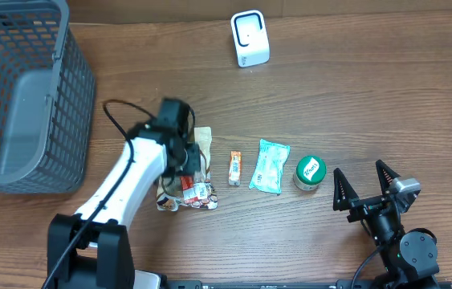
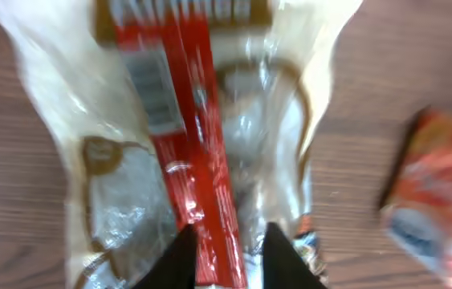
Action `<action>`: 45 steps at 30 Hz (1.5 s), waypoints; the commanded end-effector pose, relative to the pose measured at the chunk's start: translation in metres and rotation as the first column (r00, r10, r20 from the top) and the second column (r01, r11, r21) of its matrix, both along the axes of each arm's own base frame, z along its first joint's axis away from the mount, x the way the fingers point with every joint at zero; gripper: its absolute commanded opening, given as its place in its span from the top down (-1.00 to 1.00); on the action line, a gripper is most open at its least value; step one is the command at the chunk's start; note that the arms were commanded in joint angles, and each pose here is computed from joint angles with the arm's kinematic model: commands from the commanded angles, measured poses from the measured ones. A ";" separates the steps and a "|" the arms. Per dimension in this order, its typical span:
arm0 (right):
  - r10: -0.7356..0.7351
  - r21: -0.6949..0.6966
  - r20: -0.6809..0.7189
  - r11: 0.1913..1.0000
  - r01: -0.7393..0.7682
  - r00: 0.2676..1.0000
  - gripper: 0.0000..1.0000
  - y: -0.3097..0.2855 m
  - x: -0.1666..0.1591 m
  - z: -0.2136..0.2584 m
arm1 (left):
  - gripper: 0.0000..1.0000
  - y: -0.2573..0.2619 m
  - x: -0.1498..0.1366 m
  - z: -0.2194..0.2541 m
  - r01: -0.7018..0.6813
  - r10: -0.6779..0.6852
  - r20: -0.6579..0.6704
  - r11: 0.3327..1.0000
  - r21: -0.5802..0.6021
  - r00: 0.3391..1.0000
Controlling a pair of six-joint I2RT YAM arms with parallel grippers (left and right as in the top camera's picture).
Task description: Scan the item barcode
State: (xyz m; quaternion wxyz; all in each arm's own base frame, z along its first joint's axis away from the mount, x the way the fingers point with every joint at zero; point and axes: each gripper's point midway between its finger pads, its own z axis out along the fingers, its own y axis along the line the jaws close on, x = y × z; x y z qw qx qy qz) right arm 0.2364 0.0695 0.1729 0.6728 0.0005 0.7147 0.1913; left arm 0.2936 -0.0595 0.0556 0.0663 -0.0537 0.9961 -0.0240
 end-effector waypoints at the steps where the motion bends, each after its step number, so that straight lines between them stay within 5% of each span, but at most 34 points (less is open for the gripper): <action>1: 0.000 -0.004 0.000 1.000 0.000 1.000 -1.00 0.000 0.000 -0.003 | 0.54 0.007 0.036 0.053 -0.016 0.018 0.122 1.000 -0.021 0.992; 9: 0.000 -0.004 0.000 1.000 0.000 1.000 -1.00 0.000 0.000 -0.003 | 0.38 0.060 0.064 0.099 -0.159 0.148 0.227 0.987 0.032 0.962; 15: -0.001 -0.004 0.000 1.000 0.001 1.000 -1.00 0.000 0.000 -0.003 | -0.45 0.096 0.064 0.096 -0.257 0.242 0.226 0.966 0.038 0.943; 17: 0.000 -0.004 0.000 1.000 0.000 1.000 -1.00 0.000 0.000 -0.003 | -1.00 0.103 0.063 0.095 -0.275 0.261 0.221 0.961 0.038 0.940; 45: 0.000 -0.004 0.000 1.000 0.000 1.000 -1.00 0.000 0.000 -0.003 | -1.00 0.105 0.063 0.094 -0.281 0.267 0.219 0.959 0.037 0.939</action>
